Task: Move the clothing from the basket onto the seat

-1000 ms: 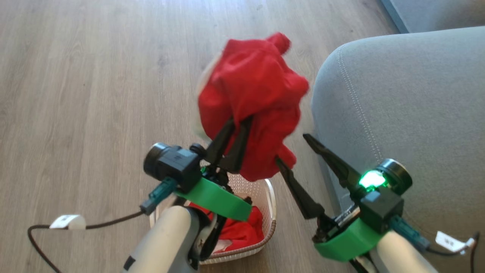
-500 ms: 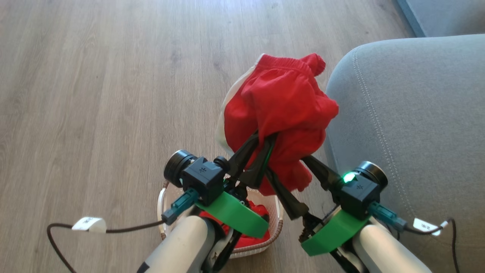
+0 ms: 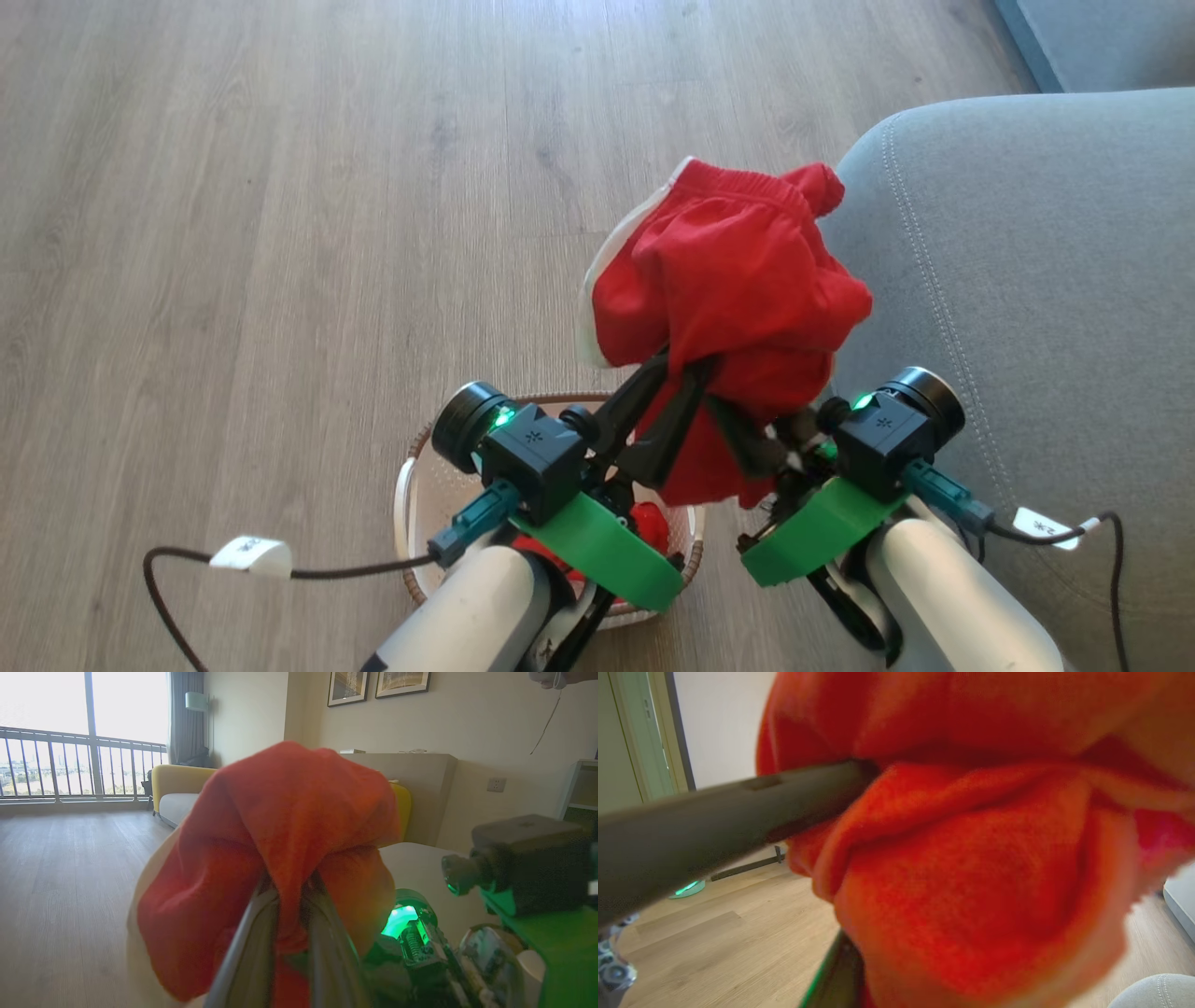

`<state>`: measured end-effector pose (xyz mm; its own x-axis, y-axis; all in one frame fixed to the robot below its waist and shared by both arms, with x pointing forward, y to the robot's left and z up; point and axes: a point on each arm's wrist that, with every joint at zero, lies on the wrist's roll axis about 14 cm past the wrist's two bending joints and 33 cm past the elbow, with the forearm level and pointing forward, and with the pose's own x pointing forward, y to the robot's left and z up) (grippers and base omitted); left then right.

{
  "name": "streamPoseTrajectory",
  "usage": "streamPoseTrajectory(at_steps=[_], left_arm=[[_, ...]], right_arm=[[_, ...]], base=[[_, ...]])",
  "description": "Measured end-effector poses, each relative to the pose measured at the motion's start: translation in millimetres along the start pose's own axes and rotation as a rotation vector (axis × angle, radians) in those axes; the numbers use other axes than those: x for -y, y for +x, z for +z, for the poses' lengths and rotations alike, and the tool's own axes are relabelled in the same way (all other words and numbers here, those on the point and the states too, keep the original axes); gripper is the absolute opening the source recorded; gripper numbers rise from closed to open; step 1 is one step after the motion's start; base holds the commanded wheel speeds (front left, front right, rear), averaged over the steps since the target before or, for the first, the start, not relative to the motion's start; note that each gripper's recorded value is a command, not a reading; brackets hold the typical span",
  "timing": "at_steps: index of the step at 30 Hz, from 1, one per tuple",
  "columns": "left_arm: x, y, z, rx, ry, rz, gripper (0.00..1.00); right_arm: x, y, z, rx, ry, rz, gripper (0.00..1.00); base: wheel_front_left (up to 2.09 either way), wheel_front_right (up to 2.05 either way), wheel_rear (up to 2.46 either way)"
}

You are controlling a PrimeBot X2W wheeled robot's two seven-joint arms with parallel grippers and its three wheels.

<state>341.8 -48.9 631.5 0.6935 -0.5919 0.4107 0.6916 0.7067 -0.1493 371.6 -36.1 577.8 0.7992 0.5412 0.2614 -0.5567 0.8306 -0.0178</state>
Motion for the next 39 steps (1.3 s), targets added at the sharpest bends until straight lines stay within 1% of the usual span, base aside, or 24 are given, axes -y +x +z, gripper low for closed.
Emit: streamPoseTrajectory(at_steps=[7,13,19,20,21,24,30,39], left_arm=[[-1.7,-1.1,-2.7,-0.01,0.004,0.006,0.0],[-7.2,-1.2,-8.5,-0.027,-0.015,0.027,0.0],[-10.0,-2.1,-18.8,-0.053,-0.023,0.036,0.0],[-9.7,-2.3,-20.7,-0.058,-0.028,0.032,0.32],[-10.7,-3.3,-23.9,-0.068,-0.028,0.035,1.0],[-18.4,-8.9,-34.1,-0.104,-0.018,0.055,1.0],[-22.1,-12.2,-38.9,-0.122,-0.012,0.067,1.0],[-31.1,-18.1,-51.2,-0.165,0.023,0.088,1.0]], right_arm=[[14.5,2.6,8.9,0.032,-0.008,-0.063,0.0],[28.4,-2.4,14.6,0.059,0.02,-0.132,0.0],[34.5,-5.0,15.1,0.062,0.031,-0.16,0.0],[35.3,-4.9,16.2,0.066,0.032,-0.163,0.0],[38.4,-4.8,18.6,0.075,0.034,-0.174,0.0],[52.0,-6.1,27.1,0.105,0.031,-0.214,0.0],[54.6,-5.0,28.2,0.109,0.024,-0.222,0.0],[71.9,-10.5,35.9,0.132,0.014,-0.276,0.0]], base=[[0.0,0.0,0.0],[0.0,0.0,0.0],[0.0,0.0,0.0],[0.0,0.0,0.0],[0.0,0.0,0.0],[0.0,0.0,0.0],[0.0,0.0,0.0],[0.0,0.0,0.0]])
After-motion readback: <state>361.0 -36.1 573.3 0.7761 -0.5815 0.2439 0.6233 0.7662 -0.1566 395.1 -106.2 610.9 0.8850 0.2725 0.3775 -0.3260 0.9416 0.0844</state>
